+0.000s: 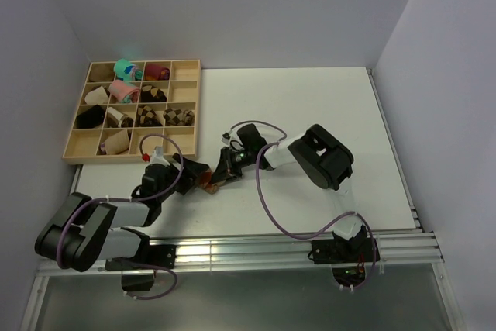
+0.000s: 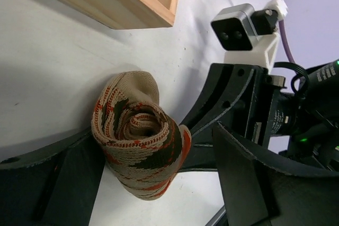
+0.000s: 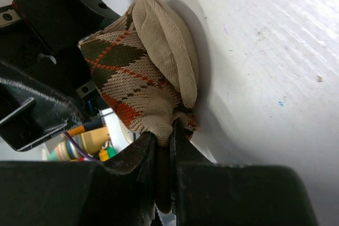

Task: Roll the socks
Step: Pick up the sock at the center of the board.

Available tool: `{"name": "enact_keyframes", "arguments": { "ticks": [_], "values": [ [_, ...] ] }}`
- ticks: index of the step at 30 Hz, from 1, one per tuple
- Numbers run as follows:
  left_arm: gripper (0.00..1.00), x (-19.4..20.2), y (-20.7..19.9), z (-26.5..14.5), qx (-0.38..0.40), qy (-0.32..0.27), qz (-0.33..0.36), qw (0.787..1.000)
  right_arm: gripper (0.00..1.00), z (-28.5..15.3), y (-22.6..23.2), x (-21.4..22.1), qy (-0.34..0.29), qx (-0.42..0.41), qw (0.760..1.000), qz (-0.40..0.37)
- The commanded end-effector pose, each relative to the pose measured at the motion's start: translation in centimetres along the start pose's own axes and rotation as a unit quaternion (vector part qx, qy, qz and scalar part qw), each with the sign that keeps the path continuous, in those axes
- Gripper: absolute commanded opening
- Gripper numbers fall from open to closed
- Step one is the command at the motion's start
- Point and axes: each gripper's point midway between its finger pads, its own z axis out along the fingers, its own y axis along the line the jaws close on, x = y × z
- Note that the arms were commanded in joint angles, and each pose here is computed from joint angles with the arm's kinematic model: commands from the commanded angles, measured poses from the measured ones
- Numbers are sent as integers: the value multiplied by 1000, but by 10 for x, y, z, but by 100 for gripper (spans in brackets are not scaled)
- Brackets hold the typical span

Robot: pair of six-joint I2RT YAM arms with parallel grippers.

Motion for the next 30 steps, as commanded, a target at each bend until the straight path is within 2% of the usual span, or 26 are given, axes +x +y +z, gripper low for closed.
{"name": "enact_keyframes", "arguments": {
  "ticks": [1,6,12,15,16,18,19,20,21,22,24,25,26,28,30],
  "values": [
    [83,37,29,-7,-39,82,3,996,0,8,-42,18,6,55,996,69],
    [81,48,18,-5,-16,108,15,994,0,10,-30,8,-10,26,997,75],
    [70,53,14,-5,-5,123,22,992,0,8,-23,0,-25,2,996,82],
    [58,54,10,-4,1,127,26,992,0,6,-18,-5,-33,-8,996,79],
    [48,54,9,-3,2,127,27,992,0,7,-17,-7,-35,-10,997,75],
    [36,54,6,-1,5,128,31,991,0,6,-14,-8,-36,-12,997,70],
    [21,53,5,-1,5,129,31,991,0,6,-13,-9,-37,-12,997,69],
    [13,53,4,1,4,131,33,991,0,5,-12,-10,-39,-14,997,64],
    [3,52,3,1,1,130,35,991,2,4,-9,-10,-42,-14,997,60],
    [1,49,6,3,-11,122,38,992,7,2,-8,-11,-43,-13,997,58],
    [1,42,4,1,-25,111,44,993,16,-1,-11,-9,-45,-1,998,47],
    [0,38,2,1,-30,105,49,993,27,-6,-5,-11,-52,-2,998,36],
    [0,25,-11,3,-24,79,59,995,32,-11,-7,-10,-55,8,998,27],
    [0,20,-4,-1,-59,75,72,993,44,-22,-1,-14,-73,18,997,8],
    [0,7,-15,-2,-60,53,89,993,50,-33,-4,-13,-73,45,996,-15]
  ]
}}
